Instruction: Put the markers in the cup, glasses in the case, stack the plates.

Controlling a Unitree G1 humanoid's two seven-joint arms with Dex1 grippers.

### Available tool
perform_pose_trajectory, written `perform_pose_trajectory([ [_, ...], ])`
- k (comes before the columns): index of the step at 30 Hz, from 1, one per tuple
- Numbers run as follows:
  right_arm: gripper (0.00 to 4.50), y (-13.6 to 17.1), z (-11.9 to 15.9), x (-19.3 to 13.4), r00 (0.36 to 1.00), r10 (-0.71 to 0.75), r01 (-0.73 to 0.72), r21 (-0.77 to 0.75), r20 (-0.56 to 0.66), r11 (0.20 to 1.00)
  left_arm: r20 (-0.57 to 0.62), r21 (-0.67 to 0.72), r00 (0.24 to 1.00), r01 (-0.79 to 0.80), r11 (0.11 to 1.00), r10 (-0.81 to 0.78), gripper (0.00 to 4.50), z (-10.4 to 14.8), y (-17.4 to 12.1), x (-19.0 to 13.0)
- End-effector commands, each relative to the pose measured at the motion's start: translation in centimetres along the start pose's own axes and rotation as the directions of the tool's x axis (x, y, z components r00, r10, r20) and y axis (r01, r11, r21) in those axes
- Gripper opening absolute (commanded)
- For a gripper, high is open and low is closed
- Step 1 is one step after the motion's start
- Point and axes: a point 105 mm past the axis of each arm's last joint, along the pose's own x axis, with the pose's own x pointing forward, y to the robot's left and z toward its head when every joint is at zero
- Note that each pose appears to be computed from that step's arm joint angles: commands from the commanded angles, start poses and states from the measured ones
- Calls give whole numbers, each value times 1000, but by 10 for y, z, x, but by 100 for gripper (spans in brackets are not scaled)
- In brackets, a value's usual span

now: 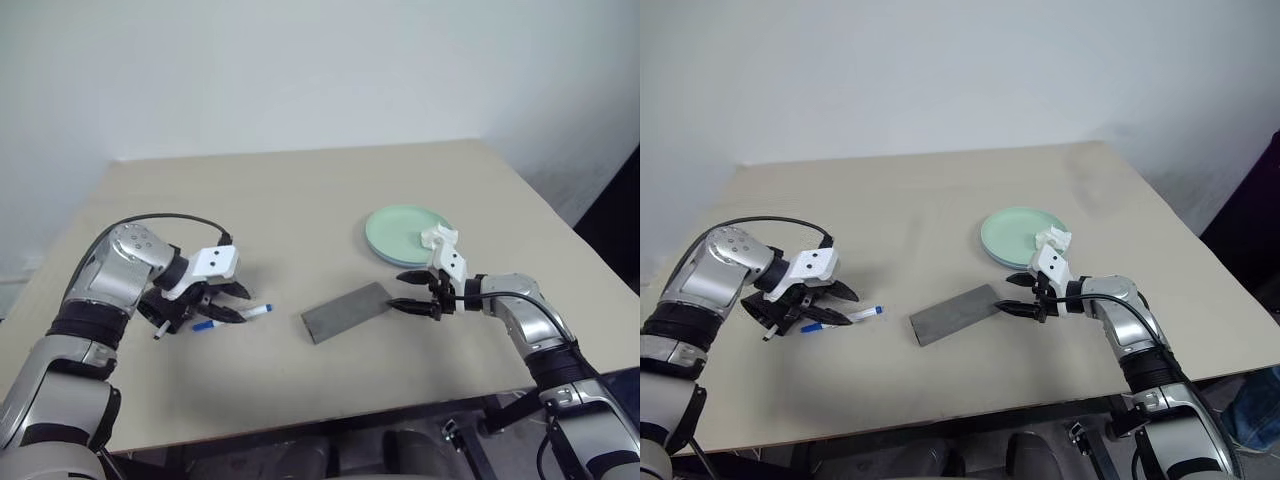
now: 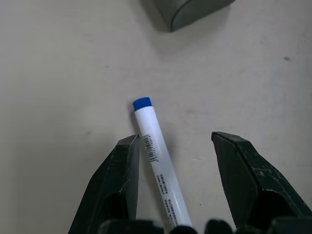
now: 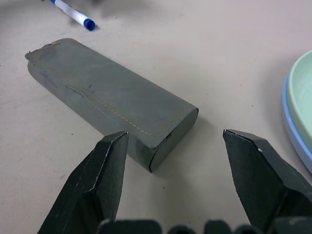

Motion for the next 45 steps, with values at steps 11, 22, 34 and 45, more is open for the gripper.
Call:
perform_pose_trajectory([
  [11,339,-3,16,-2,999,-18,20,-47,43,999,-105,92,994,51,994,-41,241,-4,4,8],
  [22,339,-2,16,-3,999,-27,29,-44,45,999,-141,85,987,95,992,-83,90,-13,1,22],
  [34,339,-2,15,-5,999,-28,30,-42,42,999,105,38,994,-27,999,23,10,23,18,12],
  [45,339,-2,19,-2,998,-29,31,-46,55,998,515,-112,818,-231,966,255,10,88,35,-44],
])
